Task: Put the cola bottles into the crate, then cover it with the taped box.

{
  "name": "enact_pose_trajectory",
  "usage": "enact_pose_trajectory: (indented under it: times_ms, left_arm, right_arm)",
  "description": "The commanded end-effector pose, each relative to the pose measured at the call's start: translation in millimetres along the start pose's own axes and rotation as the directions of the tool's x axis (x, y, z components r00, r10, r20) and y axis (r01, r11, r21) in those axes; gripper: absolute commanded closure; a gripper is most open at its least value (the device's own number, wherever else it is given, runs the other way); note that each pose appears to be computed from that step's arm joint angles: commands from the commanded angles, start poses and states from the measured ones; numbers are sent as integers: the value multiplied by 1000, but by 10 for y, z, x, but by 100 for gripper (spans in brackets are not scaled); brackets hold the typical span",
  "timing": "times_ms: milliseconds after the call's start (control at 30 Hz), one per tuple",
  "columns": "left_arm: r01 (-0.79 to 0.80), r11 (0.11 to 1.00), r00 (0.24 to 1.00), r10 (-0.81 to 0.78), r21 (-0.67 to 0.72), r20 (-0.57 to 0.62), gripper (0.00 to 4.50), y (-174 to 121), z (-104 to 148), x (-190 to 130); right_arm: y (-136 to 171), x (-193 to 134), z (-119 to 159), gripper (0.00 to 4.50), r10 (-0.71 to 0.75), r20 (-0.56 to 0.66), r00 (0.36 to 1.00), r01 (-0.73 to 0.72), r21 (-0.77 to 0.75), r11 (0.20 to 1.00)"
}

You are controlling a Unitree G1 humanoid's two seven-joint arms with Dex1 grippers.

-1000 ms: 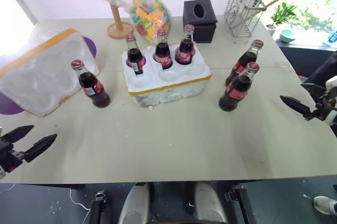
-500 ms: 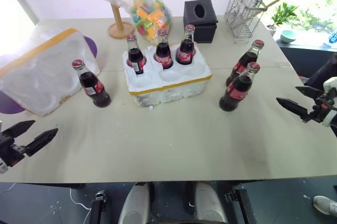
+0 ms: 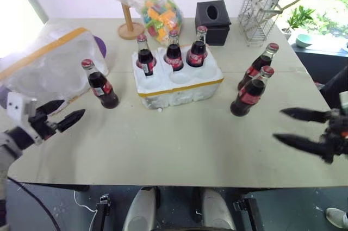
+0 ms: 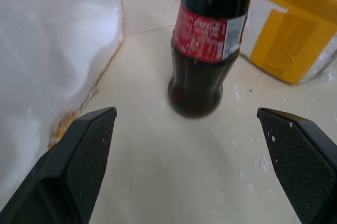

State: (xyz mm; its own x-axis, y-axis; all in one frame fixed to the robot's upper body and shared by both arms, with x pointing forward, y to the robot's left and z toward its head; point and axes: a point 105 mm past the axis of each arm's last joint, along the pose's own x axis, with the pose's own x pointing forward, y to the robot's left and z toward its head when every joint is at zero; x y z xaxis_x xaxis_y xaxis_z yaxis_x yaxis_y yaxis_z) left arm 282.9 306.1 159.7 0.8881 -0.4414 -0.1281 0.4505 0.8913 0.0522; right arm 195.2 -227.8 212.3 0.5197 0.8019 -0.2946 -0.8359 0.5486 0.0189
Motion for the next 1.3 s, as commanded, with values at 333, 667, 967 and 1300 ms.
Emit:
enact_pose_trajectory:
  times_ms: [333,667,967,1300]
  left_arm:
    - [126,988,990,-130,88,50,4,-49,155,673]
    - [148,986,984,-154,75,84,4,-115,123,926]
    - [289,954,954,-294,78,56,168,-277,364,537]
    - [644,757,728,-651,109,215,168,-985,1444,556]
  right_arm:
    - [485,254,175,0,81,103,991,-80,-14,997]
    - [500,332,275,0,123,141,982,-118,-45,992]
    - [439,361,329,0,124,153,980,-109,-105,989]
    - [377,427,280,0,91,164,982,-70,-129,989]
